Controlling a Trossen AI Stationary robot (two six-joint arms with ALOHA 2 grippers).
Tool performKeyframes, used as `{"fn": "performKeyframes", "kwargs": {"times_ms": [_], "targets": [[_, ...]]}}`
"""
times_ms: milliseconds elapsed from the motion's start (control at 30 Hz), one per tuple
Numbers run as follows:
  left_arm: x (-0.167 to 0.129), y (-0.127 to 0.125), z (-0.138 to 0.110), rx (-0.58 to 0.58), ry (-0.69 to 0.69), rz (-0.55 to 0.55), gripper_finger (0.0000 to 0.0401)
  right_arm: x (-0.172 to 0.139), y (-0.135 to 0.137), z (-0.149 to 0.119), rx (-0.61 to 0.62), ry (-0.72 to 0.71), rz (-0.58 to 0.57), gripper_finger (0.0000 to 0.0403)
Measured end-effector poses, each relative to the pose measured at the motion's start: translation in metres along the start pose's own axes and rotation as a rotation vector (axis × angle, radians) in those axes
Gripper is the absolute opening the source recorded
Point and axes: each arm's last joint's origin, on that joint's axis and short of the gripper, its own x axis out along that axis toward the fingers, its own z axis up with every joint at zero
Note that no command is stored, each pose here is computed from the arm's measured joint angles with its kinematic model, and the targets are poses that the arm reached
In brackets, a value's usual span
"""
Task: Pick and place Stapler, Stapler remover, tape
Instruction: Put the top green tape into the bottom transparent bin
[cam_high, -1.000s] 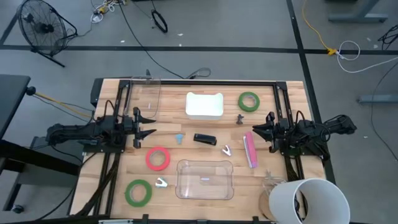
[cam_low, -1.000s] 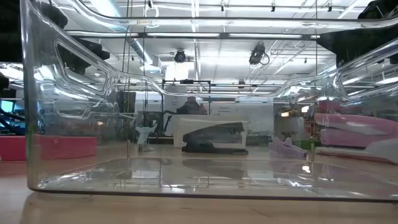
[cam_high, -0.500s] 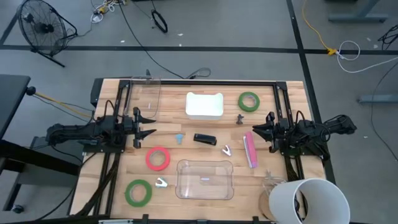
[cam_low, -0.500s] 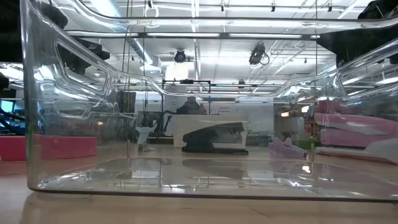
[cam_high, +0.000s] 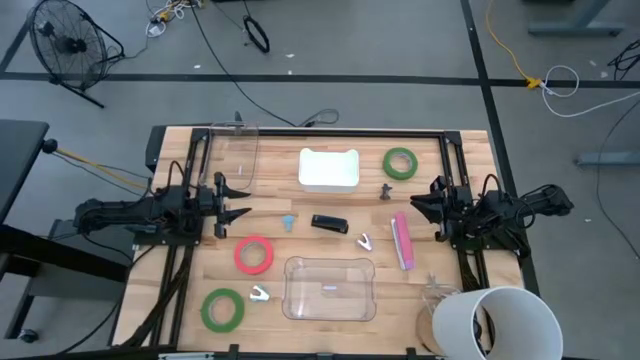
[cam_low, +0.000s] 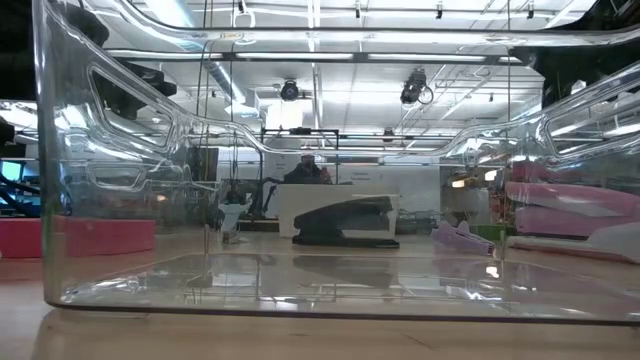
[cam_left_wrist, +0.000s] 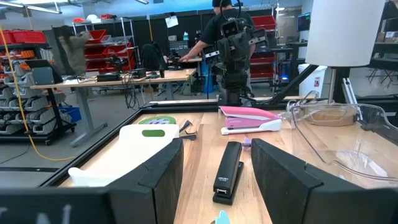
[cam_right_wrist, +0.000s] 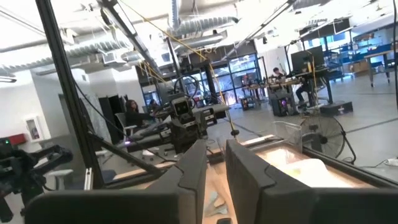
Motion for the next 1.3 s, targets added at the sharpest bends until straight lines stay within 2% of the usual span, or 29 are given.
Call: {"fn": "performKeyframes", "kwargs": {"times_ms": [233, 300, 500, 633, 867, 1033, 1167, 1233, 1300], "targets": [[0.0, 0.0, 0.0, 0.0, 0.001, 0.0, 0.0193, 0.0, 0.0, 0.002, 0.007, -0.021, 0.003, 0.0064], [0.0, 0.0, 0.0, 0.0, 0.0, 0.0, 0.0193, 0.0, 0.0, 0.002, -0.027, -0.021, -0.008, 0.0064], [0.0, 0.0, 0.0, 0.0, 0.001, 0.0, 0.0193, -0.001, -0.005, 0.007, -0.13, -0.056, -0.182, 0.0064], [0.0, 0.0, 0.0, 0.0, -0.001, 0.0, 0.0193, 0.0, -0.005, 0.031, -0.214, -0.049, -0.297, 0.0064], [0.0, 0.0, 0.001, -0.002, -0.007, 0.001, 0.0193, 0.007, -0.003, 0.09, -0.325, 0.184, -0.525, 0.0064], [0.0, 0.001, 0.006, -0.008, -0.066, 0.027, 0.0193, 0.032, 0.001, 0.127, -0.442, 0.431, -0.673, 0.0064], [-0.001, 0.002, 0.011, -0.015, -0.112, 0.034, 0.0193, 0.068, -0.004, 0.137, -0.533, 0.678, -0.788, 0.0064], [-0.001, 0.002, 0.011, -0.015, -0.109, 0.034, 0.0193, 0.089, -0.016, 0.134, -0.584, 0.822, -0.852, 0.0064], [-0.001, 0.001, 0.01, -0.015, -0.107, 0.033, 0.0193, 0.108, -0.033, 0.127, -0.579, 0.942, -0.895, 0.0064]]}}
